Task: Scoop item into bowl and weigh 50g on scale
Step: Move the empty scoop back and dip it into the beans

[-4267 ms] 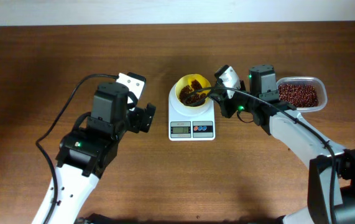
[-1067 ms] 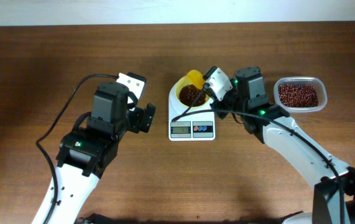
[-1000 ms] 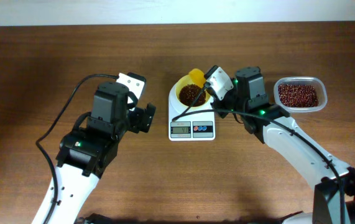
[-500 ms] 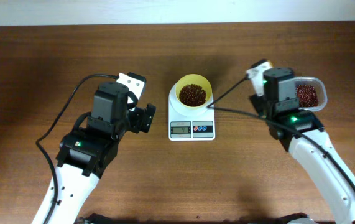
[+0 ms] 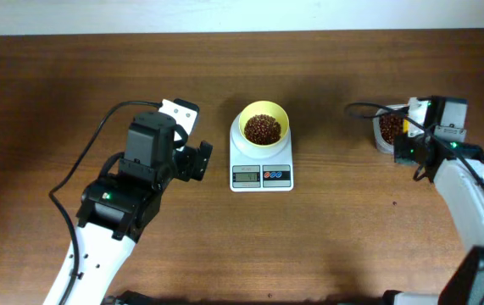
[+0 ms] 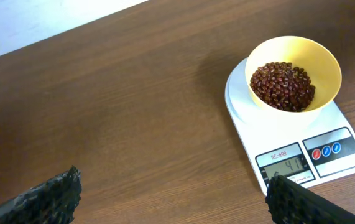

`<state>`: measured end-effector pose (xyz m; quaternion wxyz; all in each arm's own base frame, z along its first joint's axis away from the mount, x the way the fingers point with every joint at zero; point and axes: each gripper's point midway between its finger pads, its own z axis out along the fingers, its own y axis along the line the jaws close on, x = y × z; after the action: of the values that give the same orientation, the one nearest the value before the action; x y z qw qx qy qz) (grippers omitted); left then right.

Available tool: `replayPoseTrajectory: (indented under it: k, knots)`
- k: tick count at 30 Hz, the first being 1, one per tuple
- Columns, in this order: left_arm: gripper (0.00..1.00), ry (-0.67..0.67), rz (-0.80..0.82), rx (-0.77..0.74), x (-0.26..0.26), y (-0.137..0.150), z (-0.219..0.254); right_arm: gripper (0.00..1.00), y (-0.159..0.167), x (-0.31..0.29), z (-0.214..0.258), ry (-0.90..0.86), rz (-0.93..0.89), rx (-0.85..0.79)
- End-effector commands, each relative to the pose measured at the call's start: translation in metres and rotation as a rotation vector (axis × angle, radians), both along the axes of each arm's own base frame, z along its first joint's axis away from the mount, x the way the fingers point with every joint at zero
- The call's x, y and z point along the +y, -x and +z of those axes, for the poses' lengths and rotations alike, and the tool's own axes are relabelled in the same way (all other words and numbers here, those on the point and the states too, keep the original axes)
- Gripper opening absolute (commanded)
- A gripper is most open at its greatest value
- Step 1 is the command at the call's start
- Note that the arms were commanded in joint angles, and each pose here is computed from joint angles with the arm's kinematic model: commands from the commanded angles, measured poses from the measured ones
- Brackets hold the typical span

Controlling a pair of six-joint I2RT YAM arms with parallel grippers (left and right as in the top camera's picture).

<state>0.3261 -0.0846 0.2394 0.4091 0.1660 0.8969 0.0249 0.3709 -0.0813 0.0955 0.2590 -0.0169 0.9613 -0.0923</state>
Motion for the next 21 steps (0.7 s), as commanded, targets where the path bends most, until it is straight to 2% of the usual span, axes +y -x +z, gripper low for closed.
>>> replayPoseTrajectory:
  k: [1, 8, 12, 18, 21]
  knots:
    - [0.99, -0.005, 0.005, -0.014, 0.002, -0.002, 0.005, 0.04, -0.004, 0.022, -0.017, -0.133, 0.053, 0.023]
    - [0.99, -0.005, 0.005, -0.014, 0.002, -0.002, 0.005, 0.04, -0.007, 0.005, -0.014, -0.362, -0.256, -0.049]
    - [0.99, -0.005, 0.005, -0.014, 0.002, -0.002, 0.005, 0.04, -0.003, -0.014, -0.011, -0.477, -0.364, -0.075]
    - [0.99, -0.005, 0.005, -0.014, 0.002, -0.002, 0.005, 0.04, 0.000, -0.018, 0.006, -0.729, -0.333, -0.135]
    - [0.99, -0.005, 0.005, -0.014, 0.002, -0.002, 0.005, 0.04, 0.004, -0.026, 0.012, -0.796, -0.340, -0.161]
